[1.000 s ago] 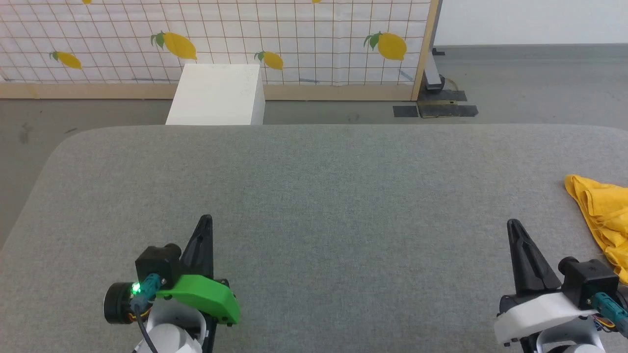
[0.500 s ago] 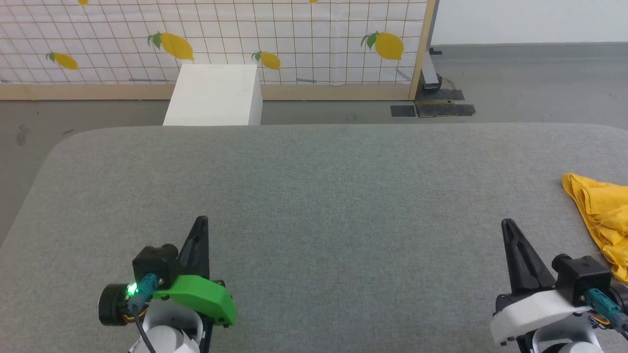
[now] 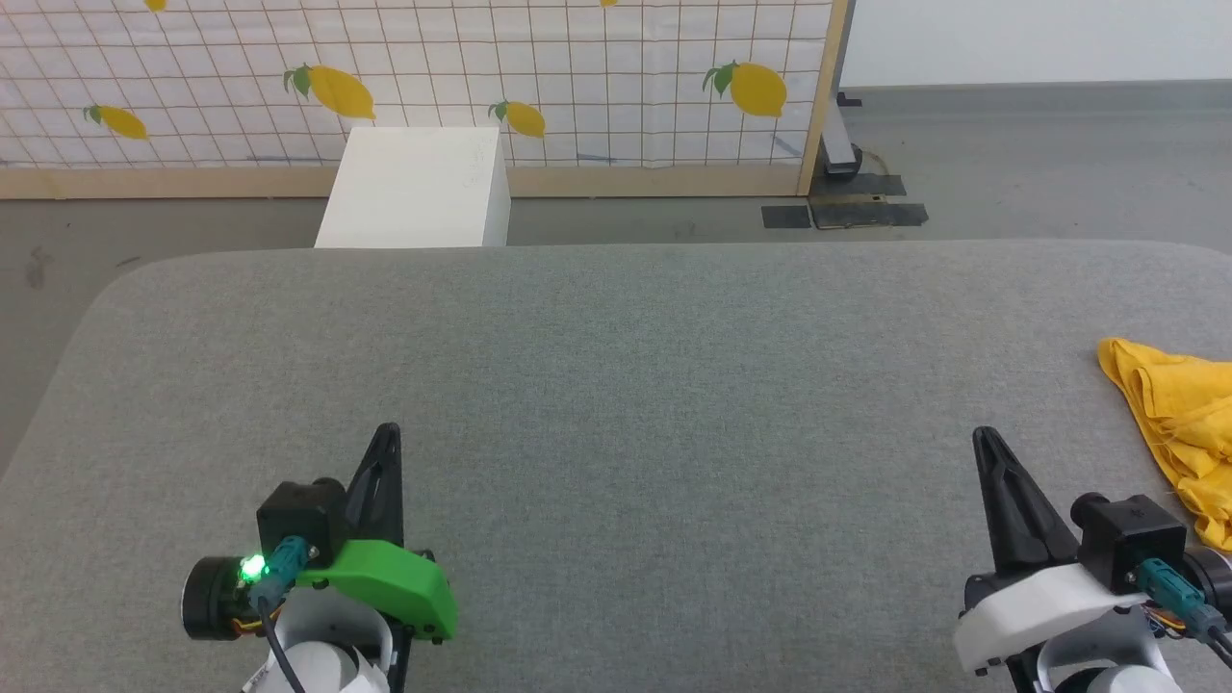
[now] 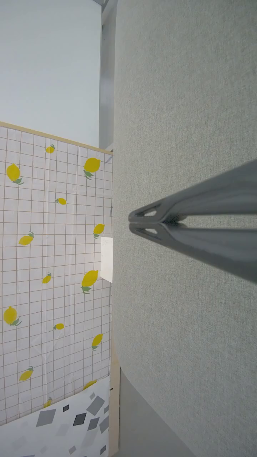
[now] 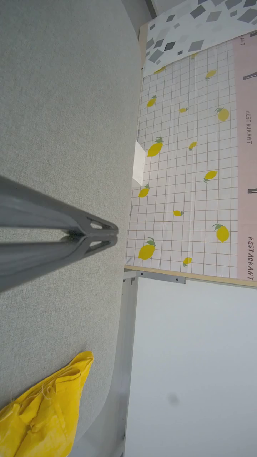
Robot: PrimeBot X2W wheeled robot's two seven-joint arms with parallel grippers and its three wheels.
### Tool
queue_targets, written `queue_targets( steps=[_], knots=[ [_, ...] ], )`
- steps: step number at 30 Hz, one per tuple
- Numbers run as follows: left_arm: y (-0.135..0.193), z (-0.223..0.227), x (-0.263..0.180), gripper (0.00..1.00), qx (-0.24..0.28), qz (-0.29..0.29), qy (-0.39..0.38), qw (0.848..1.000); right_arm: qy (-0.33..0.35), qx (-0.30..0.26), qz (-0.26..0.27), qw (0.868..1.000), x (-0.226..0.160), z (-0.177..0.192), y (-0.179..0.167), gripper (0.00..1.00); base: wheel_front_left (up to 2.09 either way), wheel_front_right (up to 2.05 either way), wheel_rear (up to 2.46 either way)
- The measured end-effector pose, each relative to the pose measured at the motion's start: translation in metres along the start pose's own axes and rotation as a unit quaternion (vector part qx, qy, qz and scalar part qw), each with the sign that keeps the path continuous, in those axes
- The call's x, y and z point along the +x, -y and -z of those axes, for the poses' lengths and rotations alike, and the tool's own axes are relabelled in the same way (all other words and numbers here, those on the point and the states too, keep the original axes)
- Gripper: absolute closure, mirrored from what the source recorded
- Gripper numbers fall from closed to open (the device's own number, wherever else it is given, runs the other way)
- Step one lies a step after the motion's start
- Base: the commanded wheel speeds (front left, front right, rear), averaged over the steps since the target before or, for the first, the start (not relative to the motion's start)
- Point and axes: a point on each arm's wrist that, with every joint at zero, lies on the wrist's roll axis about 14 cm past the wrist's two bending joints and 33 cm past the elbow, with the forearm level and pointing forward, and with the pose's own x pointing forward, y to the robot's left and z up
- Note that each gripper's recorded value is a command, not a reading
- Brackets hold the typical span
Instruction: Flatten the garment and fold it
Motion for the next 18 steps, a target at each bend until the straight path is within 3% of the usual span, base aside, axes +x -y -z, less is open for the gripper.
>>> queue_targets(
  steps=[18],
  knots=[
    [-0.0022, -0.0008, -0.002, 1.0, 0.013, -0.005, -0.008, 1.0, -0.013, -0.005, -0.003, 1.0, -0.0001, 0.0034, -0.0017, 1.0, 0.0, 0.0, 0.0]
  ],
)
